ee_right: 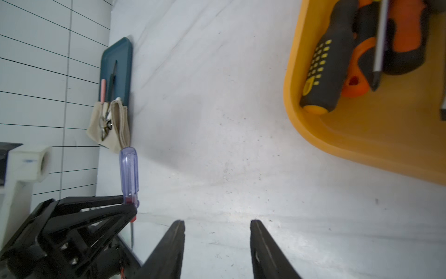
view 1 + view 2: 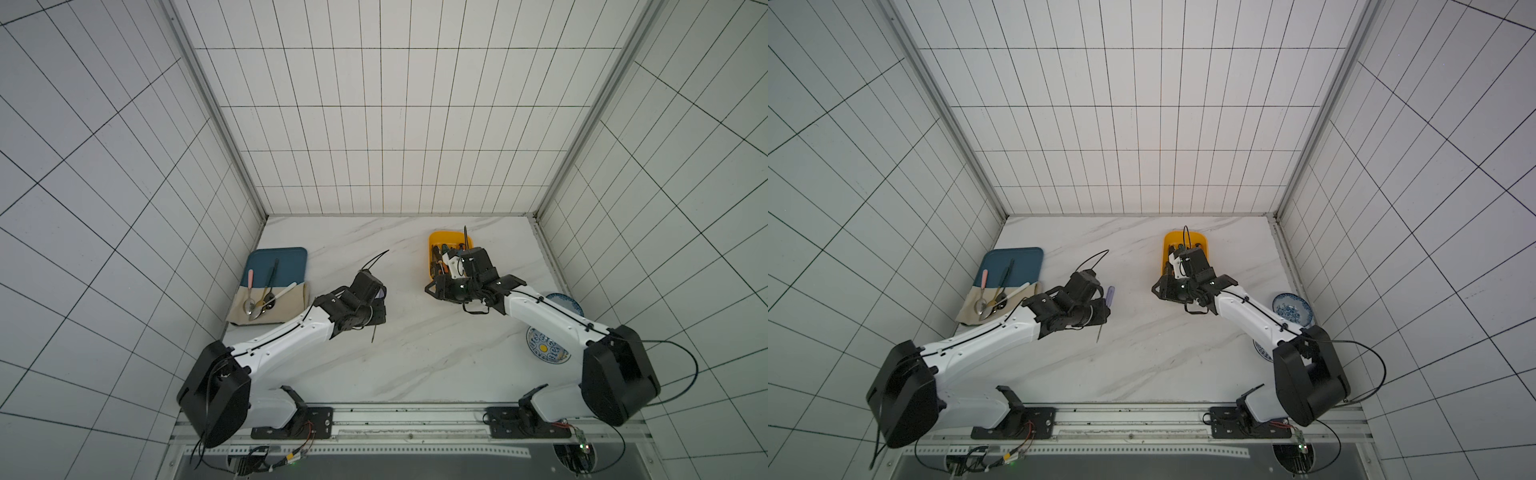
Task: Put the screwdriver on the desktop into the storage box
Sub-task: Pick up the screwdriver from the center of the board, then place the screwdriver in the storage box.
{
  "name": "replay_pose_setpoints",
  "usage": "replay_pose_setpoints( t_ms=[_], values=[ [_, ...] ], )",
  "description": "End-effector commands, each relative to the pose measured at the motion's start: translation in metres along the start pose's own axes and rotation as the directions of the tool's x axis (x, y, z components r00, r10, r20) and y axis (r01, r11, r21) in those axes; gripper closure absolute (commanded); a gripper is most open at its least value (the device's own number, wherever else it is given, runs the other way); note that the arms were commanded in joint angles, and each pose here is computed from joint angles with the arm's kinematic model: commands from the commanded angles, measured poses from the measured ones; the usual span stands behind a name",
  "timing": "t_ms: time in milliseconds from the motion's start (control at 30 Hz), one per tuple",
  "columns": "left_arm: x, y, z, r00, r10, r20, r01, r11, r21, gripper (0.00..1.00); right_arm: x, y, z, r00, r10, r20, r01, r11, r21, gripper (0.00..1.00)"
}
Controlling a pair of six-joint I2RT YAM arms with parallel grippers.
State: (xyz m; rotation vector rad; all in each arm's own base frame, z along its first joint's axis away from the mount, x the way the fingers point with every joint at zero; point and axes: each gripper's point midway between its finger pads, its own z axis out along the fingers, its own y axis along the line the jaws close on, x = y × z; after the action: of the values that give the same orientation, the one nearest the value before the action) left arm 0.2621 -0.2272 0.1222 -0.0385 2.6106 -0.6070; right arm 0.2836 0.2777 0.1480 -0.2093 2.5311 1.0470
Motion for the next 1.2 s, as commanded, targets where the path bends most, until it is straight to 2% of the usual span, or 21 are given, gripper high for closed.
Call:
replay_pose_setpoints(
  t_ms=[0,133,267,800,933,1167],
  values=[
    [-0.016,-0.032,-0.014,0.998,-0.021,0.053,0.013,0.987,0.16,1.0,0.004,0.038,0.0,1.0,-0.008,-0.007,0.007,0.98,-0.2,0.52],
    [-0.023,-0.05,-0.026,0.996,-0.036,0.082,0.014,0.967,0.253,1.0,0.003,0.061,0.001,1.0,-0.009,-0.009,0.005,0.948,-0.318,0.51],
    [-0.026,-0.061,-0.035,0.994,-0.049,0.097,0.016,0.947,0.321,1.0,0.004,0.079,0.001,1.0,-0.027,-0.009,0.022,0.922,-0.386,0.48],
    [-0.025,-0.077,-0.049,0.994,-0.057,0.097,0.011,0.906,0.424,1.0,0.011,0.11,0.008,0.996,-0.075,-0.046,0.044,0.878,-0.476,0.48],
    [-0.022,-0.081,-0.05,0.995,-0.044,0.085,0.001,0.894,0.448,1.0,0.011,0.113,0.007,0.996,-0.079,-0.049,0.045,0.868,-0.494,0.5],
    [-0.019,-0.086,-0.052,0.997,-0.035,0.071,-0.002,0.882,0.471,1.0,0.012,0.118,0.005,0.995,-0.085,-0.048,0.048,0.852,-0.522,0.65]
  ],
)
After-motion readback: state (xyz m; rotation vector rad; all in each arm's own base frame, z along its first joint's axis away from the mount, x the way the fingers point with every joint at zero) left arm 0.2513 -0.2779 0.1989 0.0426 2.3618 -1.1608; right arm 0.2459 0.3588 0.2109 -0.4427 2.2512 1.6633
